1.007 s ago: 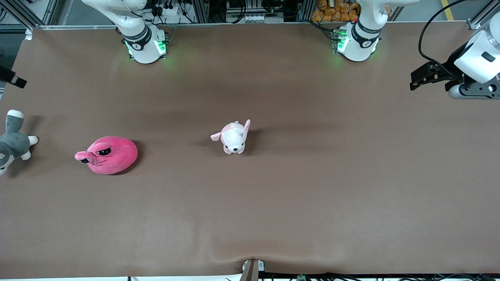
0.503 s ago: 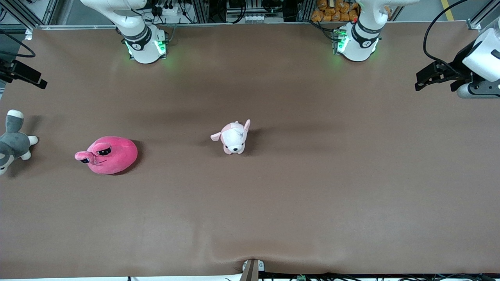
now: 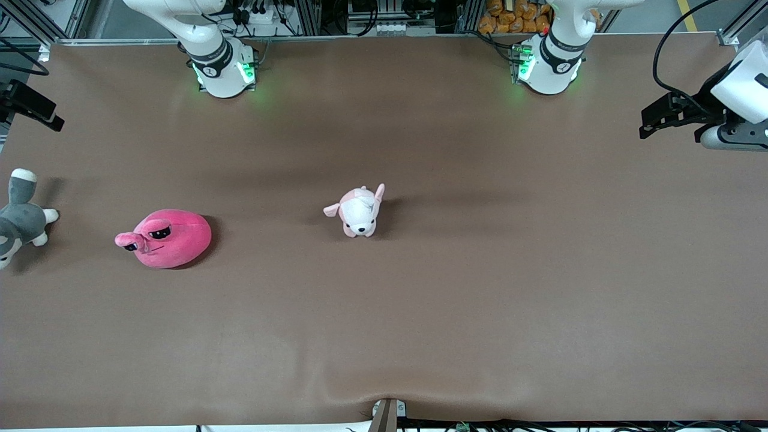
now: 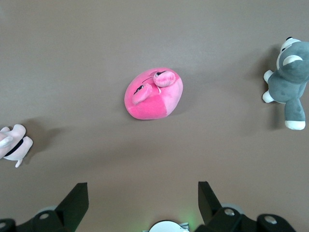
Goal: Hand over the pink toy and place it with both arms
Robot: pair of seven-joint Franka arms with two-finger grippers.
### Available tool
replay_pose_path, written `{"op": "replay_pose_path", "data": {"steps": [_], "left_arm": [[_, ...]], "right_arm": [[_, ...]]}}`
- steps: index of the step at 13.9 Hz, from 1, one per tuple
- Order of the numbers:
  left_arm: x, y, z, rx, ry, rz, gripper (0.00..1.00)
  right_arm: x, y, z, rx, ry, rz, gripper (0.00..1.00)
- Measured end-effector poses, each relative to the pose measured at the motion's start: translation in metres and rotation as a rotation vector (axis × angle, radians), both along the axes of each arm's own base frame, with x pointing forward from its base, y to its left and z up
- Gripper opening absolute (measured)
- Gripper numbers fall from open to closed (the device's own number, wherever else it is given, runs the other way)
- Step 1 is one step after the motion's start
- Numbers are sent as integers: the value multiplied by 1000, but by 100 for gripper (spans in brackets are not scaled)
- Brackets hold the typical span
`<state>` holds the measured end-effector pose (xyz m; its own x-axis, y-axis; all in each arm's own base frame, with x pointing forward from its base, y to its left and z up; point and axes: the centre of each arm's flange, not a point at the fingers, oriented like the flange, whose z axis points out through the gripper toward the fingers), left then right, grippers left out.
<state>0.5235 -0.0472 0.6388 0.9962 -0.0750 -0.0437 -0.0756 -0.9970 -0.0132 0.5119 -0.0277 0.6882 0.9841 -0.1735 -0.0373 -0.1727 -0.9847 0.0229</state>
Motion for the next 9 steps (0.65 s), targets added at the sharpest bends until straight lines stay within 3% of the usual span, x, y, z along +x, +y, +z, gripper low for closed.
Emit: {"op": "replay_pose_path", "data": {"steps": [9], "left_arm": [[1, 0, 2, -1, -7, -1, 100]], "right_arm": [[0, 0, 0, 0, 0, 0, 100]]}}
